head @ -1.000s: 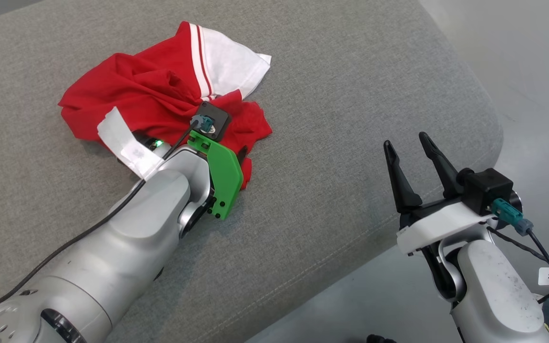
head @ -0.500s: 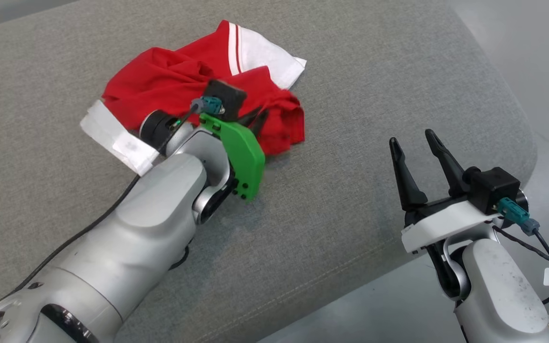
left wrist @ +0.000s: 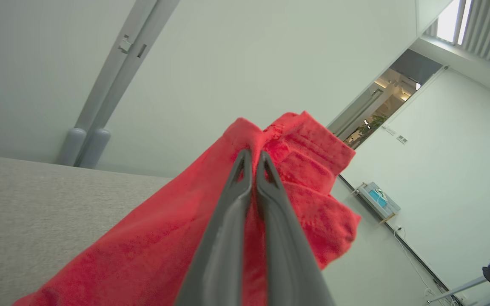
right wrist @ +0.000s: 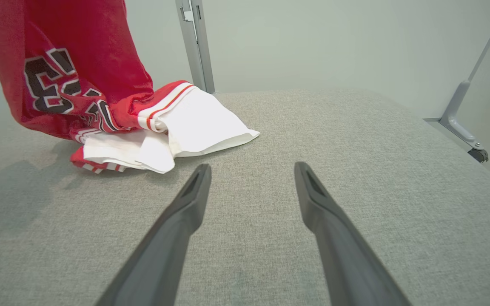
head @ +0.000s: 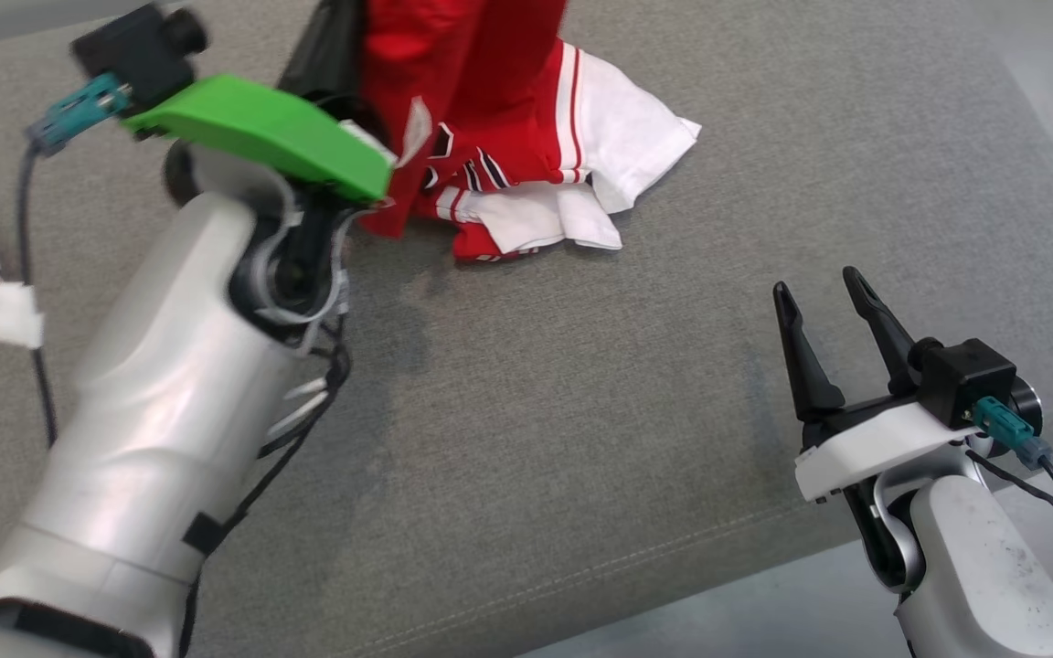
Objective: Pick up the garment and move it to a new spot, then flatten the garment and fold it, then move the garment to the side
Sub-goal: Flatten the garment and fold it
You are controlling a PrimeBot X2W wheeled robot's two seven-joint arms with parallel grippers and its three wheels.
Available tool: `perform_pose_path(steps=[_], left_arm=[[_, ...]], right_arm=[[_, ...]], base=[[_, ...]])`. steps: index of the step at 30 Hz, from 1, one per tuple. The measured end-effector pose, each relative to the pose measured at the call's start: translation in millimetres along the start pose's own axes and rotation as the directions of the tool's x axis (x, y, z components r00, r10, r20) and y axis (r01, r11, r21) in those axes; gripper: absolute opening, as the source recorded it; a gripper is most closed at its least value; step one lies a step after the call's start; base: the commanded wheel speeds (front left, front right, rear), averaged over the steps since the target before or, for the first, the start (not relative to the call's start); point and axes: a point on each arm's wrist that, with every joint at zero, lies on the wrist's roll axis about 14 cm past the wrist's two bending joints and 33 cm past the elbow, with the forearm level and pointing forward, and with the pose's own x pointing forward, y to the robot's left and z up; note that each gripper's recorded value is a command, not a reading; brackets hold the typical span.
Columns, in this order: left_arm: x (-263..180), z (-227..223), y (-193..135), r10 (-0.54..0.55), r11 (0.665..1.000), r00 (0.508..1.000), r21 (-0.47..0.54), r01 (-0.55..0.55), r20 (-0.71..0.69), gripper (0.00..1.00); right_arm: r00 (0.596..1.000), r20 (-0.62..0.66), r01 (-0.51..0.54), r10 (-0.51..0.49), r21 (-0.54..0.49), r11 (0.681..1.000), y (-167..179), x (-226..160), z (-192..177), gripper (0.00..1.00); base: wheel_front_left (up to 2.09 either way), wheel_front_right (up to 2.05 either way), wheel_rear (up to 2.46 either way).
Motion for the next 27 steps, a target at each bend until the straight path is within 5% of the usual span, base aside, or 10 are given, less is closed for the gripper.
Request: perform_pose_path(steps=[6,15,18,19,27], left_arm=[[-69,33,131,0.389,0.921,0.919,-0.020,-0.388,0.062,0.00],[-131,31,180,0.551,0.834,0.832,-0.090,-0.545,0.066,0.00],[-150,27,191,0.594,0.803,0.802,-0.101,-0.587,0.060,0.48],[-157,26,195,0.608,0.792,0.792,-0.103,-0.601,0.059,1.00],[-209,27,225,0.686,0.721,0.726,0.087,-0.687,0.045,1.00]], right_arm=[[0.998,0.002,-0.063,0.063,0.001,0.998,17,10,-1,1.00],[0.991,-0.009,-0.135,0.135,-0.006,0.991,38,23,-7,1.00],[0.985,-0.013,-0.170,0.170,-0.005,0.985,48,26,-10,1.00],[0.983,-0.014,-0.183,0.183,-0.005,0.983,52,27,-10,1.00],[0.977,-0.014,-0.214,0.214,-0.002,0.977,62,28,-11,1.00]], base=[[0.00,0.00,0.00],[0.00,0.00,0.00],[0.00,0.00,0.00],[0.00,0.00,0.00],[0.00,0.00,0.00]])
